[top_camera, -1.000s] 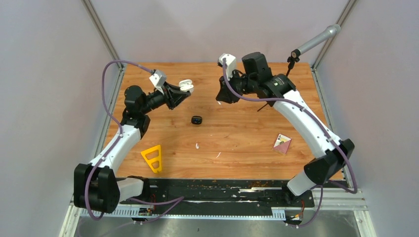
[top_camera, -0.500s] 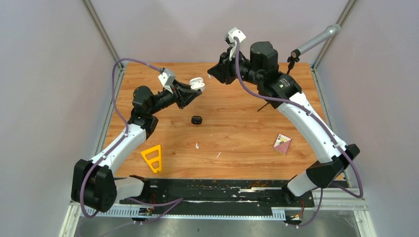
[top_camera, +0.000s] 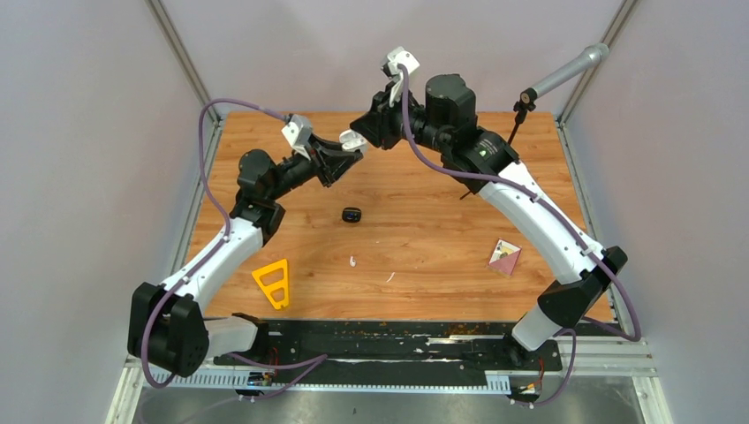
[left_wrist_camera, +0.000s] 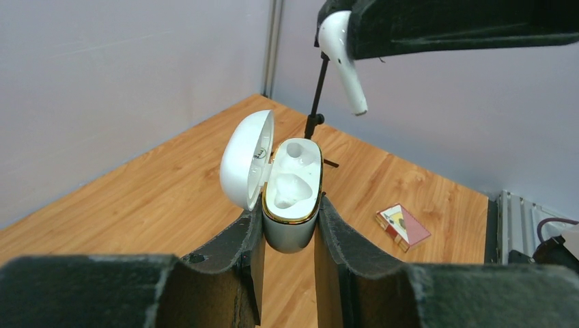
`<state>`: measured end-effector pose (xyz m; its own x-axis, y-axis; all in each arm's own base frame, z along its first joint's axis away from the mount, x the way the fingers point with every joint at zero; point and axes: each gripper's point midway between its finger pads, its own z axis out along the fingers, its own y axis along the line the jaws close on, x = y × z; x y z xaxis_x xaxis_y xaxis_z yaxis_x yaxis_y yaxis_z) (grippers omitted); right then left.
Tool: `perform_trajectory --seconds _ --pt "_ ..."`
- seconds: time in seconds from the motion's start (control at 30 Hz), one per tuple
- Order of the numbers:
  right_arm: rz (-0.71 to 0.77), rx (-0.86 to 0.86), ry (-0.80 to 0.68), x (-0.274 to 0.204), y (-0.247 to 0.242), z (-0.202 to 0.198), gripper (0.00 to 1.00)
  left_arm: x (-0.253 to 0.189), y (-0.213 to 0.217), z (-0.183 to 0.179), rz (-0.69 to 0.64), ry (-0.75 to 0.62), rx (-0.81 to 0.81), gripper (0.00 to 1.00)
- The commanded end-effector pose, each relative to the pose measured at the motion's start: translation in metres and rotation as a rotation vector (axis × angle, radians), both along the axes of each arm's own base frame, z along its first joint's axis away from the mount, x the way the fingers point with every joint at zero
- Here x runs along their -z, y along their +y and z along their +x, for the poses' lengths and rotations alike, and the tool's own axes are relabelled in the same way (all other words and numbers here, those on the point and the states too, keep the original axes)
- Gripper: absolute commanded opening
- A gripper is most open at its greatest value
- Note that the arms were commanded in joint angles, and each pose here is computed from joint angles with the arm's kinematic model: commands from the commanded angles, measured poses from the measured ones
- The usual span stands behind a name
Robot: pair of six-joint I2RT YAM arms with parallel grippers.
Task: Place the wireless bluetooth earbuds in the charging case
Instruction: Insert the right earbud into the left side groove of the charging case.
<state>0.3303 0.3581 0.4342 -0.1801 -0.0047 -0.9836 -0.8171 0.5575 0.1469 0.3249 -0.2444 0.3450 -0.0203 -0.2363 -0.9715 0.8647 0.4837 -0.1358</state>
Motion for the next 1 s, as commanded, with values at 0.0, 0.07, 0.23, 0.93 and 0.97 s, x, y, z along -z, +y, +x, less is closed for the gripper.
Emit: perform_trajectory --seconds 0.0,0.07,0.23,0.93,0.97 --pt "0.061 0.032 -0.087 -0.033 0.003 -0.005 0.0 -0.037 -0.001 0.003 -0.056 -0.078 -0.017 0.0" --pt "0.053 0.054 -0.108 -0.032 0.005 -0.004 0.0 -0.039 -0.001 0.003 -0.063 -0.08 -0.016 0.0" --pt "0.056 0.072 -0.125 -0.032 0.01 -0.002 0.0 -0.046 -0.002 0.0 -0.071 -0.088 -0.001 0.0" --pt "-0.004 0.098 -0.196 -0.011 0.013 -0.002 0.0 -0.058 -0.004 -0.017 -0.099 -0.086 0.057 0.0" --pt "-0.003 0.098 -0.196 -0.011 0.013 -0.002 0.0 -0.058 -0.004 -0.017 -0.098 -0.087 0.059 0.0"
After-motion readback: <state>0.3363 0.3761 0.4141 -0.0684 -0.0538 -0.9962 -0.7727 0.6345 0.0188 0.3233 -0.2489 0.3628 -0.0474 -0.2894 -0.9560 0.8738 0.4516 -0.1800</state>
